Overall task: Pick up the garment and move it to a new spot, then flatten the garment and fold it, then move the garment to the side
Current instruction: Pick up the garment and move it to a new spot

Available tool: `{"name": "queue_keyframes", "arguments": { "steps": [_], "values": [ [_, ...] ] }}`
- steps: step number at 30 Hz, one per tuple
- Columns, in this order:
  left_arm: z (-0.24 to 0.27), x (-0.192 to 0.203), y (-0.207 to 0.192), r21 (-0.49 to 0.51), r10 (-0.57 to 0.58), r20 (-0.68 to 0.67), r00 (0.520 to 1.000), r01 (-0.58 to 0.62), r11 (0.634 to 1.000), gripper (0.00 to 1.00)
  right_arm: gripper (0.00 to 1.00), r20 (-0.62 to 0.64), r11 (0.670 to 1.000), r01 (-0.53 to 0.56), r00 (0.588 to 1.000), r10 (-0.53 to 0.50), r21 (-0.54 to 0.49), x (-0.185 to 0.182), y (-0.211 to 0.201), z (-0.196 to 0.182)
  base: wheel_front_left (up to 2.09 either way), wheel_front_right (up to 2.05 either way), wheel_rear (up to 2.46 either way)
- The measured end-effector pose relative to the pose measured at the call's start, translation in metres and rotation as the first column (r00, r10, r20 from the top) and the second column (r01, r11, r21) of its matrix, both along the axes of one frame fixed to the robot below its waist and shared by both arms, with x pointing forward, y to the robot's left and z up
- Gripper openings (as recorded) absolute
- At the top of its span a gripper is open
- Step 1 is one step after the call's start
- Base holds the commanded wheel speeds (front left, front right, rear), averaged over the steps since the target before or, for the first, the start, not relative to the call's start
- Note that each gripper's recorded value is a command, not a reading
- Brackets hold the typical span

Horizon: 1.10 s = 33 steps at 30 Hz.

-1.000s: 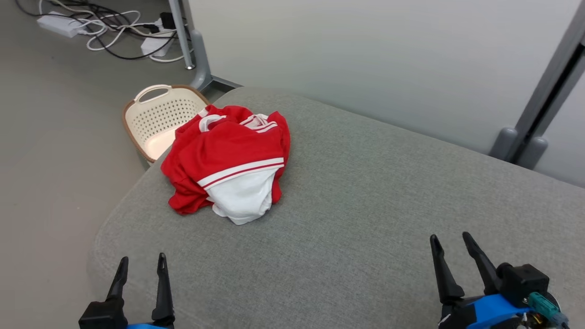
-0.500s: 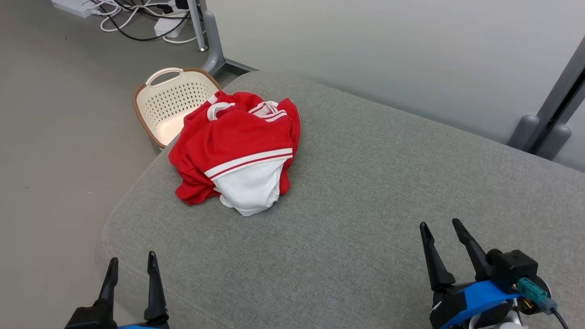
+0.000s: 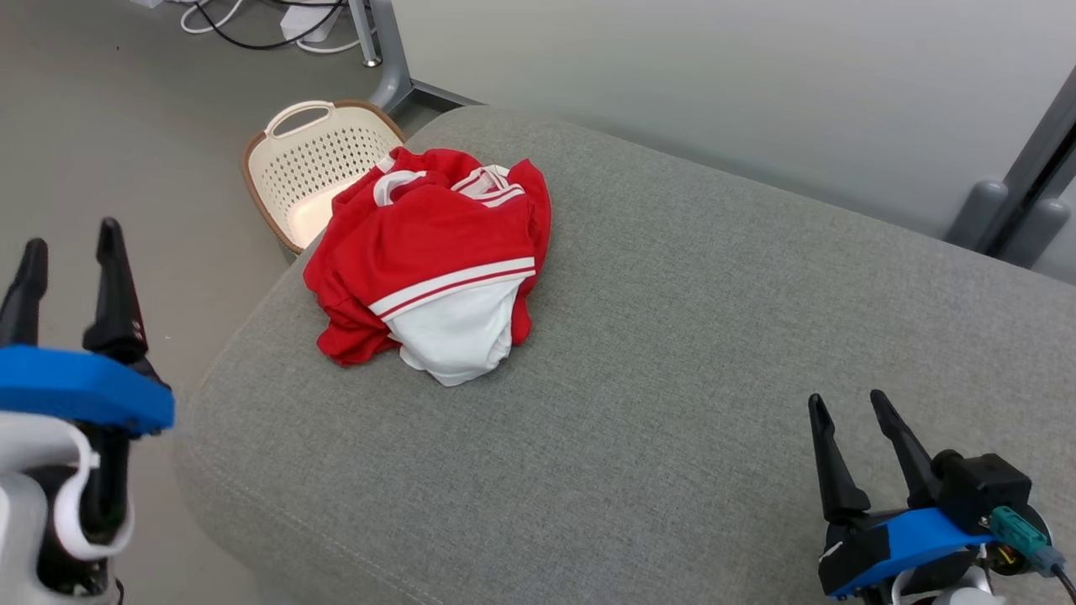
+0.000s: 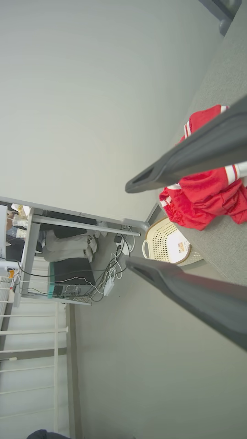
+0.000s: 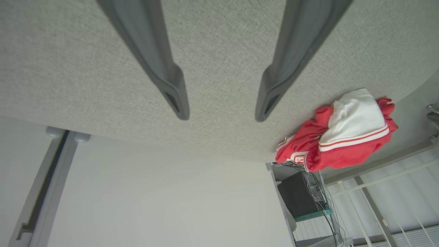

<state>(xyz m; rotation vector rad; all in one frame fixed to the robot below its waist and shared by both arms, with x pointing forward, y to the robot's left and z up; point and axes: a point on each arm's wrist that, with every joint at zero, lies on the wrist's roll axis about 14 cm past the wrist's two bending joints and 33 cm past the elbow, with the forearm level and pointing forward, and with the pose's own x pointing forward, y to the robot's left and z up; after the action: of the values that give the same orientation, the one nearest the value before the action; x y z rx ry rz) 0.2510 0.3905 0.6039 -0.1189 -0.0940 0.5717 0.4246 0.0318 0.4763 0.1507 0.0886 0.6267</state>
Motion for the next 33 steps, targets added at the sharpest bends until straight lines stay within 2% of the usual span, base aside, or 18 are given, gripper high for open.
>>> {"name": "queue_keyframes", "arguments": {
  "steps": [4,8,11,20,27,31,33],
  "values": [
    [-0.006,0.022,0.021,-0.16,-0.009,-0.039,0.999,0.003,0.987,1.0,1.0,-0.002,1.0,0.021,1.0,-0.021,-0.004,0.005,-0.008,-0.002,0.0,0.0,0.0],
    [-0.027,0.05,0.033,-0.299,-0.043,-0.121,0.992,0.004,0.954,1.0,1.0,-0.01,0.998,0.051,0.999,-0.051,-0.026,0.013,-0.02,-0.007,0.0,0.0,0.0],
    [-0.065,0.073,0.037,-0.423,-0.086,-0.241,0.967,-0.025,0.906,1.0,1.0,-0.023,0.995,0.094,0.995,-0.096,-0.043,0.024,-0.036,-0.013,0.0,0.0,0.0],
    [-0.13,0.125,0.03,-0.563,-0.17,-0.341,0.924,-0.056,0.825,1.0,1.0,-0.063,0.972,0.214,0.973,-0.221,-0.099,0.038,-0.086,-0.036,0.0,0.0,0.0],
    [-0.188,0.151,0.007,-0.619,-0.258,-0.445,0.858,-0.087,0.781,1.0,1.0,-0.087,0.946,0.295,0.947,-0.308,-0.132,0.038,-0.122,-0.05,0.0,0.0,0.0],
    [-0.214,0.154,-0.002,-0.632,-0.276,-0.5,0.821,-0.127,0.764,1.0,1.0,-0.103,0.935,0.322,0.935,-0.339,-0.149,0.034,-0.135,-0.057,0.0,0.0,0.0],
    [-0.228,0.151,-0.009,-0.649,-0.297,-0.532,0.793,-0.158,0.744,1.0,1.0,-0.109,0.932,0.331,0.931,-0.348,-0.151,0.032,-0.139,-0.059,0.0,0.0,0.0]
  ]
}}
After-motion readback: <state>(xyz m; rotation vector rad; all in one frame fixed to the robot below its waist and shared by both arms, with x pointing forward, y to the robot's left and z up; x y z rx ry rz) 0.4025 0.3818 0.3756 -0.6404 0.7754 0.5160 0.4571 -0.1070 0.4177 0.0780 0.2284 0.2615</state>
